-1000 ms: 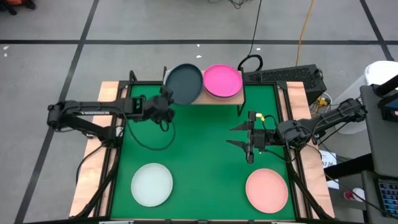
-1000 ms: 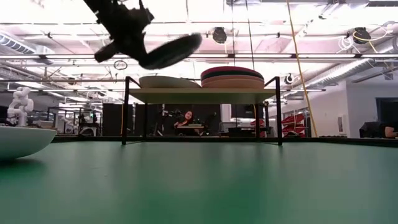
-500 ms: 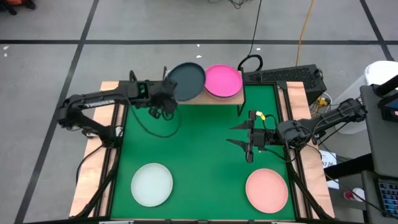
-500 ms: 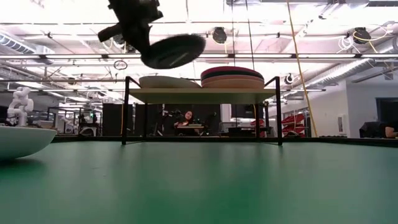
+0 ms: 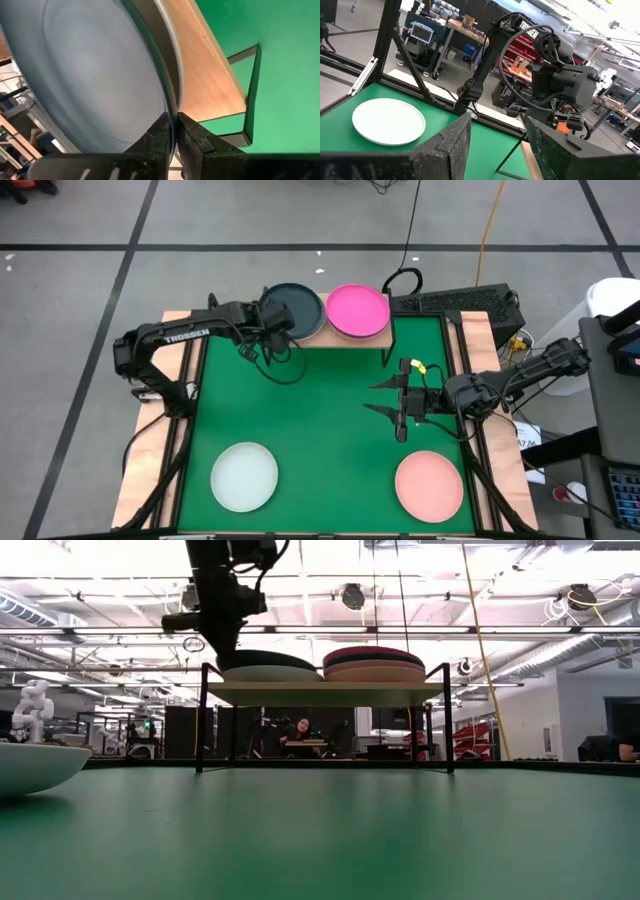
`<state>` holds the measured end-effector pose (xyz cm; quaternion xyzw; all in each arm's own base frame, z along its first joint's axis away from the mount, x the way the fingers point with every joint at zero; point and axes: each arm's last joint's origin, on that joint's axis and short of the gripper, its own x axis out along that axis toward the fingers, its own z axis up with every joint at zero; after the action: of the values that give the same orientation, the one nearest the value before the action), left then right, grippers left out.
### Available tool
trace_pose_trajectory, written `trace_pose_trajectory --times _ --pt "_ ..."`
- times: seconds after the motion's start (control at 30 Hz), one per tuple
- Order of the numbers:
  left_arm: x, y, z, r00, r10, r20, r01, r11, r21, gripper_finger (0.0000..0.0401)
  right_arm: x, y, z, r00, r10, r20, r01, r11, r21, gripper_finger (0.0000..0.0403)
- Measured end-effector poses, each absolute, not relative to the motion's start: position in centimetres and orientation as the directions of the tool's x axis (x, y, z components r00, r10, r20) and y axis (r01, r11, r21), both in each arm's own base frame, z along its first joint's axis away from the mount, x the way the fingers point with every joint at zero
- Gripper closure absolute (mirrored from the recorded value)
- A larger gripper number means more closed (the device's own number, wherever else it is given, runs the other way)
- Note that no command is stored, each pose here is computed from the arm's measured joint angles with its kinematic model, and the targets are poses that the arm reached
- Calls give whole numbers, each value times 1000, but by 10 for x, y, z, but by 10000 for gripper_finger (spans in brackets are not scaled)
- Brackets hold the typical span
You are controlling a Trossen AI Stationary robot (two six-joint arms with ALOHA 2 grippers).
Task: Place and stack plates onto a shelf
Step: Stack the dark blue plate on the white plate on the shelf, then stack the light orange plate on the dark blue plate on the shelf
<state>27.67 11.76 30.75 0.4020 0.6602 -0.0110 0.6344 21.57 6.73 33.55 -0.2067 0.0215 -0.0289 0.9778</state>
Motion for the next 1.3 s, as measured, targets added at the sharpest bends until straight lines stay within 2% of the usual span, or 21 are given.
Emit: trace_pose_trajectory --times 0.33,0.6,0.7,0.77,0.9,1.03,1.13,1.23,1.3 --pt "277 117 308 130 521 -844 517 690 506 361 216 67 336 997 -65 -29 47 913 -405 229" --pt "277 118 309 97 585 -805 467 688 556 290 216 67 336 997 -65 -29 47 913 -406 229" --pt "275 114 313 71 648 -758 456 655 603 277 216 67 336 998 -64 -29 47 912 -407 229" --pt "270 108 322 93 671 -735 445 632 634 275 216 67 336 998 -64 -29 47 911 -409 229" --pt "254 94 349 209 694 -689 303 624 720 275 216 67 335 997 -64 -38 43 908 -418 229" --pt "222 78 383 408 624 -667 54 713 699 274 215 67 328 993 -66 -101 18 909 -417 229" --pt "201 66 401 623 452 -638 -88 851 518 274 214 67 321 982 -70 -175 -6 916 -402 229" --pt "183 50 406 812 196 -550 1 942 336 274 212 66 312 962 -77 -261 -22 935 -355 229" --pt "175 41 402 874 127 -469 23 953 301 274 209 65 307 946 -79 -314 -15 958 -286 229"
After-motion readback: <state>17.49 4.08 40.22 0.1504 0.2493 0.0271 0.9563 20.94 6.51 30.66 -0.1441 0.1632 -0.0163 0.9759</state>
